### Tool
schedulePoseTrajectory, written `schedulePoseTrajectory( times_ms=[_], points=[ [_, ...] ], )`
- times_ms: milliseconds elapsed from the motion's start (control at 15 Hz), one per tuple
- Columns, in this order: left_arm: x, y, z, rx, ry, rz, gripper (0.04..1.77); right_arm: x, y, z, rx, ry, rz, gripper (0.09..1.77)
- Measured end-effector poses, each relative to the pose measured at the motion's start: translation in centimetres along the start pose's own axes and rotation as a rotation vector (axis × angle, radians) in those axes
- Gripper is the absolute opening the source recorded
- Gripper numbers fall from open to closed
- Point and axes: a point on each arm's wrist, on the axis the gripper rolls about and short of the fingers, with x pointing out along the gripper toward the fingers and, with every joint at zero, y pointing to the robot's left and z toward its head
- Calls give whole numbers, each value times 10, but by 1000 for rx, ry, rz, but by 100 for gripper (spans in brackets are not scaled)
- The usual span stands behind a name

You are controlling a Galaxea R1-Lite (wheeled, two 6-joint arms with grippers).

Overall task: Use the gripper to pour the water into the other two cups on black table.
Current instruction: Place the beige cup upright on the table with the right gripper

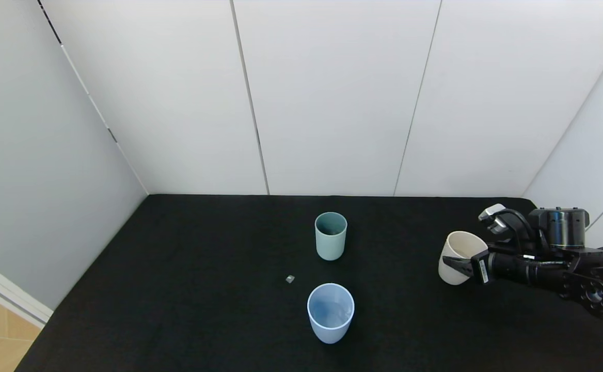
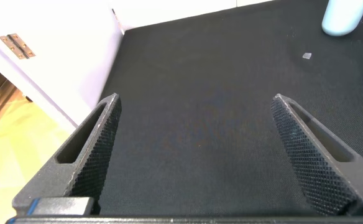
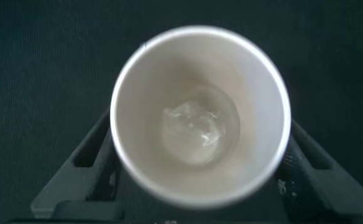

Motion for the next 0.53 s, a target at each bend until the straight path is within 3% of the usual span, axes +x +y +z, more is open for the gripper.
schedulePoseTrajectory(
  times_ms=[533],
  points=[
    [0,0,0,0,0,0,172,-8,1,6,-5,-20,-5,161]
  ],
)
